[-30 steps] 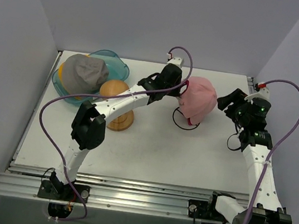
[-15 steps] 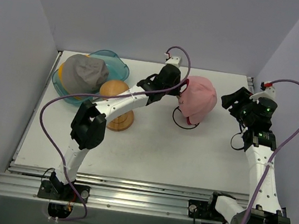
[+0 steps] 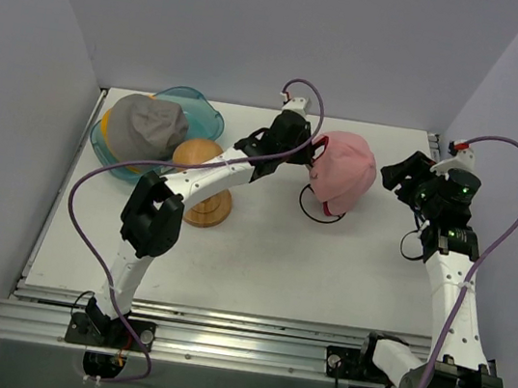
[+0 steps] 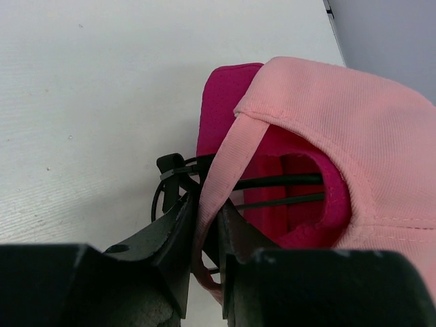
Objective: Stack the hats
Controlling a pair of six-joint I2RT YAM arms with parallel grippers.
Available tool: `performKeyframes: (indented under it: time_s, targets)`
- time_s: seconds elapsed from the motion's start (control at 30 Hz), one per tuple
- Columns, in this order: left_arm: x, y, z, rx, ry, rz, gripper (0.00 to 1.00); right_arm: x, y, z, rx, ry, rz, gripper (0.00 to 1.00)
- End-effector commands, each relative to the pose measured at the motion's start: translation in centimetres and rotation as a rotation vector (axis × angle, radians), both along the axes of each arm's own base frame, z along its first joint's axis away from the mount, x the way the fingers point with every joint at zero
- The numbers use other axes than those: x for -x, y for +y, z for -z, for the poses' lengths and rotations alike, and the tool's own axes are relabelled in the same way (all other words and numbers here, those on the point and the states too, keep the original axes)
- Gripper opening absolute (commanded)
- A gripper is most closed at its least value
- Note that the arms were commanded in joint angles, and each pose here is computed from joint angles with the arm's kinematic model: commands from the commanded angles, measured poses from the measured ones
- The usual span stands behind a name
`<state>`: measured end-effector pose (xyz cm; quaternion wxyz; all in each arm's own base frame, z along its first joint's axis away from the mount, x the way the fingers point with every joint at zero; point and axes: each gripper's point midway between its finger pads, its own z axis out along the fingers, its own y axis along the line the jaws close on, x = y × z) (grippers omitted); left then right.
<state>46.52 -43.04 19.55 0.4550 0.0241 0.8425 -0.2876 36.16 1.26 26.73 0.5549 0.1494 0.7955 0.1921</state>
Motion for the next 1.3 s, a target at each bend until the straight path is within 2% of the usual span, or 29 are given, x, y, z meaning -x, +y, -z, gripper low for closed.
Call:
performKeyframes:
  time_s: [0.0,0.4,0.57,0.93,1.07,1.27]
  targets:
    - [2.5,0.3,6.8,-0.107,0.159,0.047,0.27,0.0,0.3,-1.7,0.024,-0.061,-0.040,0.58]
    - [2.8,0.6,9.5,-0.155,0.214,0.041,0.32,-0.4,0.6,-0.8,0.012,-0.062,-0.059,0.62]
    - [3.1,1.4,10.1,-0.172,0.235,0.008,0.33,-1.2,-0.4,1.1,0.003,0.010,-0.005,0.61]
    - [4.9,0.1,7.1,-0.106,0.201,0.050,0.42,-0.8,0.4,0.1,-0.001,-0.026,-0.052,0.61]
    - [5.1,1.0,4.9,-0.093,0.169,0.025,0.54,-0.7,1.0,0.0,-0.020,-0.040,-0.080,0.61]
    - [4.6,1.9,0.5,-0.084,0.103,0.000,0.66,-0.9,1.2,-0.2,-0.021,-0.051,-0.089,0.61]
